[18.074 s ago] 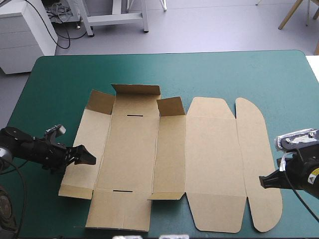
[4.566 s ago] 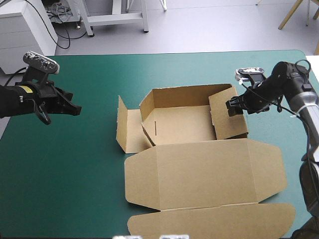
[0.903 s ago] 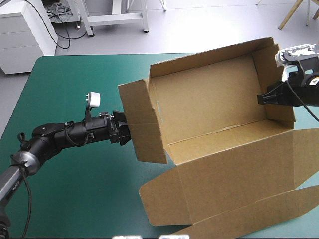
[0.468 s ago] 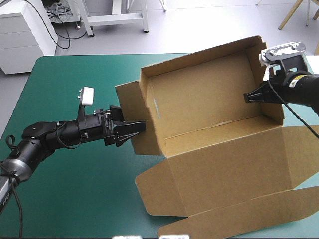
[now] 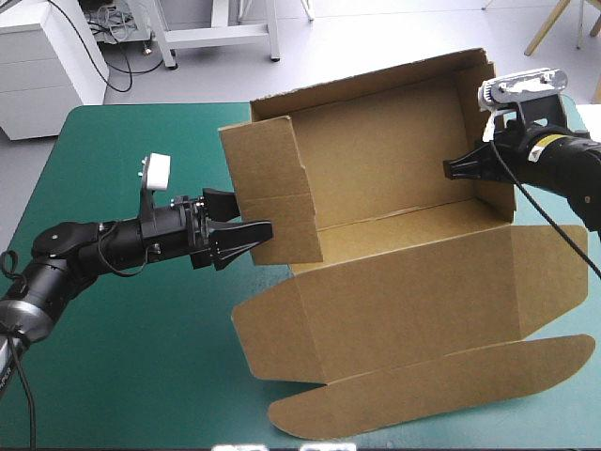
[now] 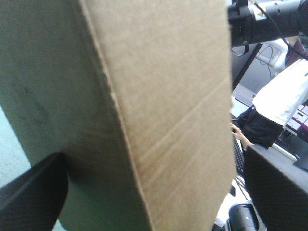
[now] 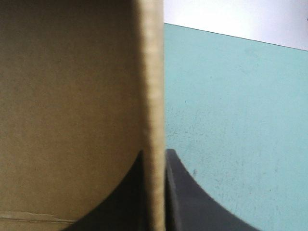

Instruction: Fold the box

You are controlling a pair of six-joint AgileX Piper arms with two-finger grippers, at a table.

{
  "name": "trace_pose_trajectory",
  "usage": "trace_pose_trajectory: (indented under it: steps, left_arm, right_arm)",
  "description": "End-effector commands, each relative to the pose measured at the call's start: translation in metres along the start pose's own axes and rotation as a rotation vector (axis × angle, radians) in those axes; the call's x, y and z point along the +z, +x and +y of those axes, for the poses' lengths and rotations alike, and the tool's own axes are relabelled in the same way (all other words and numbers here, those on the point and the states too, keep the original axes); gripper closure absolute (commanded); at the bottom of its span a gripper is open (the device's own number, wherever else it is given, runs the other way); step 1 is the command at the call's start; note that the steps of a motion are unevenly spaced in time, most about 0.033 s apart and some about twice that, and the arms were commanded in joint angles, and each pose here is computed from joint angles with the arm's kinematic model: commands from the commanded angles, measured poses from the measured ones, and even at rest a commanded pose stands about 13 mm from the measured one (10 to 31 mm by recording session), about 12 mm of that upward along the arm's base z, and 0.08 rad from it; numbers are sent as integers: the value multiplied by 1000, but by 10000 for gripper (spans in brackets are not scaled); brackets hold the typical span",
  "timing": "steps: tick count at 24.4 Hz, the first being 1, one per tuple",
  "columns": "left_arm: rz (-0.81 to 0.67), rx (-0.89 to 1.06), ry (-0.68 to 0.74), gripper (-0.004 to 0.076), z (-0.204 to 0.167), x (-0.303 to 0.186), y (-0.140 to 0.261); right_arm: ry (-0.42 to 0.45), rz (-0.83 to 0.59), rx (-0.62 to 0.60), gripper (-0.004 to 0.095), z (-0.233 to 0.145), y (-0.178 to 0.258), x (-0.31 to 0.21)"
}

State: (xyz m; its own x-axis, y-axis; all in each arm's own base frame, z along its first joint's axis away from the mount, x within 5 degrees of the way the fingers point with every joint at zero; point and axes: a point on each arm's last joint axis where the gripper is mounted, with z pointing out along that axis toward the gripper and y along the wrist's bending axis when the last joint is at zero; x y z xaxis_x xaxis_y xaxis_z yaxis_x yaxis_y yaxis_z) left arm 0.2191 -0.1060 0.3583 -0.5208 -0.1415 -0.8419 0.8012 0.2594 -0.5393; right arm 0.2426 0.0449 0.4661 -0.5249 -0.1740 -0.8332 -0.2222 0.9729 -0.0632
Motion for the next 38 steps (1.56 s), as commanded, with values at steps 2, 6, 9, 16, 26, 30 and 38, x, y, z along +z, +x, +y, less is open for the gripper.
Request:
trace_pose_trajectory:
  steps: [2, 6, 9, 16, 26, 30, 38]
  left_arm:
    - [-36, 53, -2, 21, -28, 0, -37]
    - [33, 127, -160, 21, -39, 10, -56]
    - [30, 180, -227, 21, -55, 22, -68]
    - [-108, 221, -430, 36, -72, 42, -85]
    - [-159, 205, -483, 204, -60, 82, -84]
    - [-161, 198, -488, 419, -57, 85, -83]
    - [-86, 273, -529, 734, -49, 92, -77]
  right_arm:
    - [7, -160, 37, 919, -1, -16, -17]
    - [7, -190, 55, 907, -1, -19, -18]
    - [7, -212, 65, 905, -1, -21, -18]
    - [7, -247, 74, 905, -1, -24, -19]
    - [-2, -276, 147, 905, -1, -27, -19]
    - [-17, -279, 179, 904, -1, -27, -18]
    - [-43, -233, 166, 903, 17, -27, 1]
